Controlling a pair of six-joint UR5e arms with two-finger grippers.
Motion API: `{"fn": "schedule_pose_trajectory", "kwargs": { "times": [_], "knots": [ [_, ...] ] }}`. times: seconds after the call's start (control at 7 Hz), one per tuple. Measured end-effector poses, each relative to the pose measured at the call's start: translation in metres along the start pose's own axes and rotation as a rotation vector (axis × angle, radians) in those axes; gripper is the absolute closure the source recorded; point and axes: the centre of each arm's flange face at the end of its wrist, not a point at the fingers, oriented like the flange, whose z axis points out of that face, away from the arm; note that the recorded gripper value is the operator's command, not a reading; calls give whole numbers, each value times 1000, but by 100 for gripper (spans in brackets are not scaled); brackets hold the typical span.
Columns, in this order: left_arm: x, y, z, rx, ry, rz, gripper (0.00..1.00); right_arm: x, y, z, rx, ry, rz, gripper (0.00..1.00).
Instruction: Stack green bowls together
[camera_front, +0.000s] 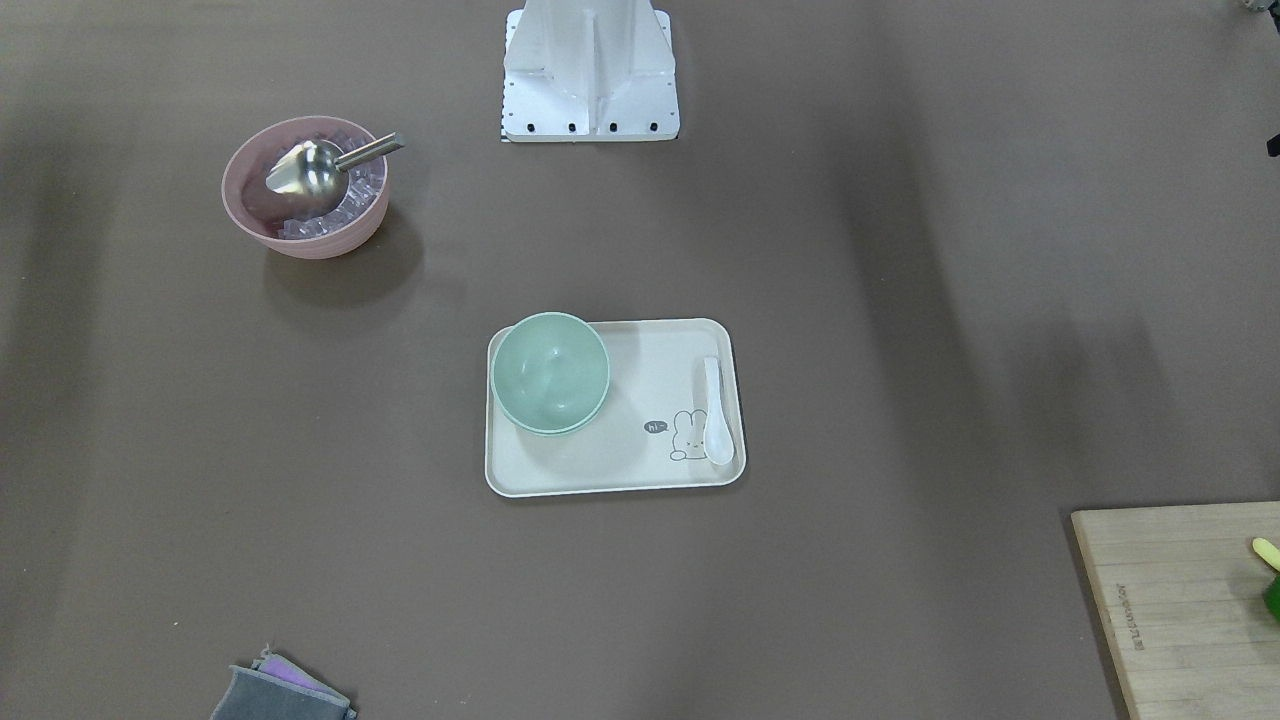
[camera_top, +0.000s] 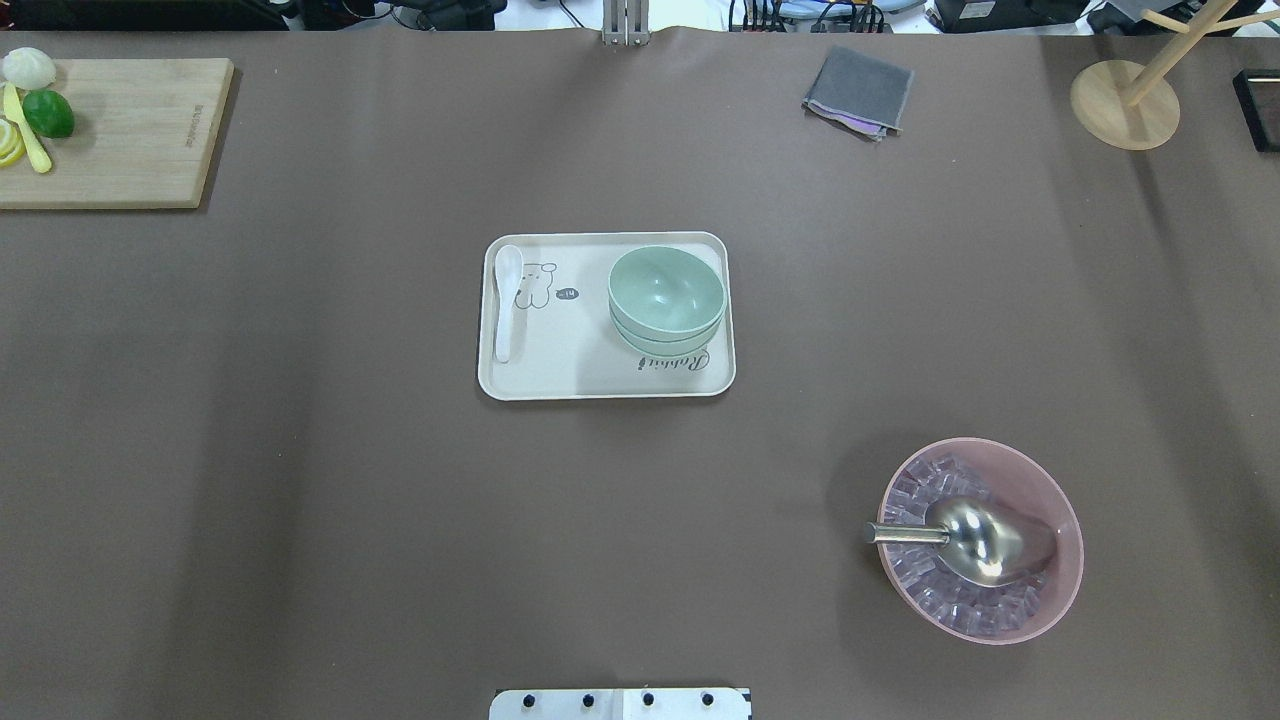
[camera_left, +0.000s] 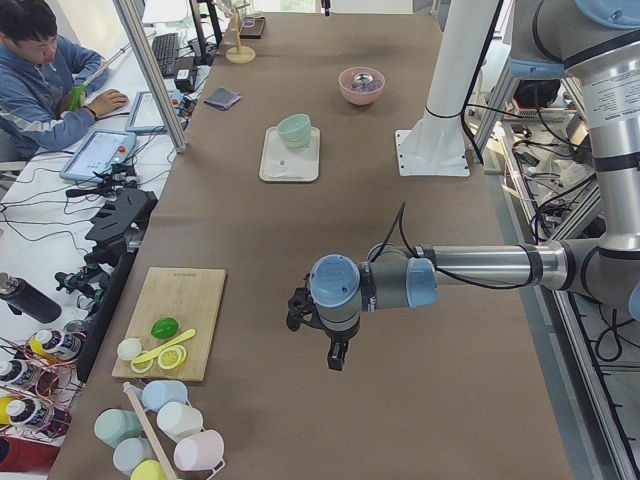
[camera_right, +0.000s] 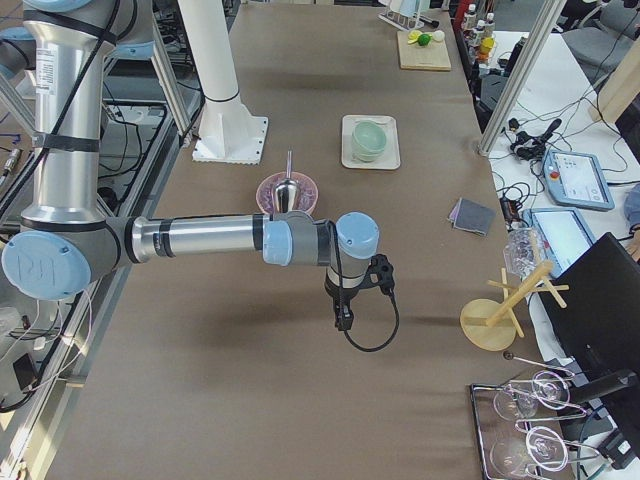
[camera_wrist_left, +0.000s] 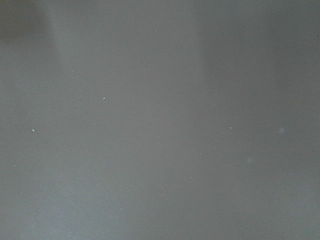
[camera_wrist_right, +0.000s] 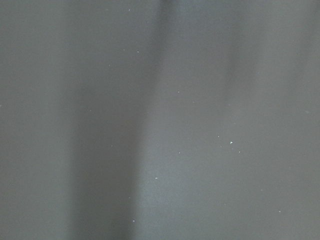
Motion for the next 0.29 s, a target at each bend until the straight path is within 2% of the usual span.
{"fn": "schedule_pose_trajectory", "kwargs": {
  "times": [0.29],
  "knots": [
    [0,0,0,0,0,-1,2,0,2,0,-1,-1,2,0]
  ]
}}
